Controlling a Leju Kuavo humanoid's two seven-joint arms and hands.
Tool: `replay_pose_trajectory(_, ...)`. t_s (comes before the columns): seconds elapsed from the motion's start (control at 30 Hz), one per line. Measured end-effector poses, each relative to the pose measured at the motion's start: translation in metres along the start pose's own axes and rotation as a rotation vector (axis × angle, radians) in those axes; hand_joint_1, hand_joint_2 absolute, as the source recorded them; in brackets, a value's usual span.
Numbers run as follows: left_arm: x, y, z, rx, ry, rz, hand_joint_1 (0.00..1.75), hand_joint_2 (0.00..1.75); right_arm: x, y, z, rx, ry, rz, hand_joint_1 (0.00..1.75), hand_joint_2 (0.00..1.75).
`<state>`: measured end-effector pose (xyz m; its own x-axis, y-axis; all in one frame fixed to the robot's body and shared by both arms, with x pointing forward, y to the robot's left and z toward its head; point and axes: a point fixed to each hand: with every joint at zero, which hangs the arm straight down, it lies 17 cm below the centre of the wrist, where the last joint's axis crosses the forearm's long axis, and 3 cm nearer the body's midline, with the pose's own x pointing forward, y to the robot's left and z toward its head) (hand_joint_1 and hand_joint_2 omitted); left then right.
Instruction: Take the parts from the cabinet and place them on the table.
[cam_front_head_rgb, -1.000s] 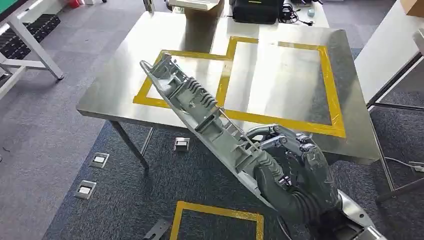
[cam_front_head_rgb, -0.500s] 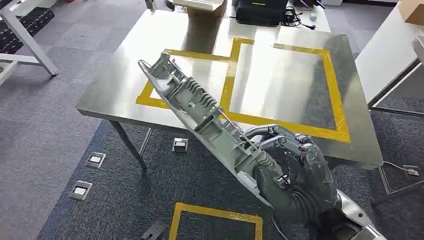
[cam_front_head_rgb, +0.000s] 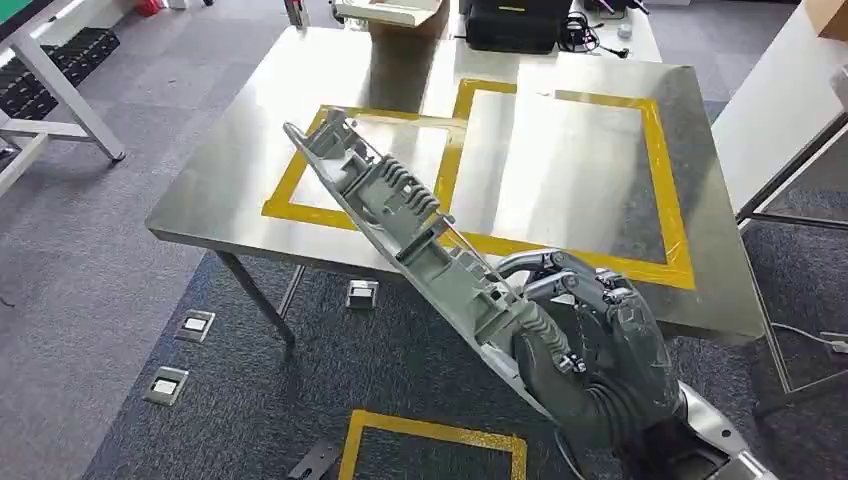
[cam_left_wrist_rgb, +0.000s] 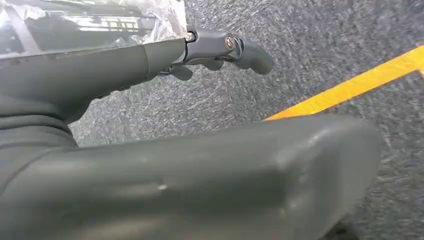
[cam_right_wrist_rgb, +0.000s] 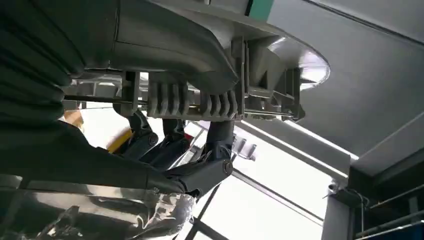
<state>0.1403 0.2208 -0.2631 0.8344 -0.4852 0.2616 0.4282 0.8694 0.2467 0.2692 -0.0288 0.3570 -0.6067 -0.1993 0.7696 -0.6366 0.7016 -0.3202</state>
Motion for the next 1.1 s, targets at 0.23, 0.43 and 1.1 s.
replay_pose_trajectory(0.23,-0.0024,0.0001,0.0,0.0,0.004,-0.001,0.0,1.75,-0.0012,-0.0002,0.0003,-0.001,0.003,0.0,1.75,1.75)
replay_pose_trajectory(0.43,-0.004,-0.0002,0.0001,0.0,0.007,-0.002,0.0,1.75,-0.002,-0.0013,0.0001,-0.004,0.005,0.001,1.75,1.75)
replay_pose_trajectory(1.1,-0.0015,-0.0022,0.0005,-0.003,0.004,-0.001,0.0,1.75,-0.0041,-0.0042,0.0003,-0.009,0.01,0.007,1.75,1.75)
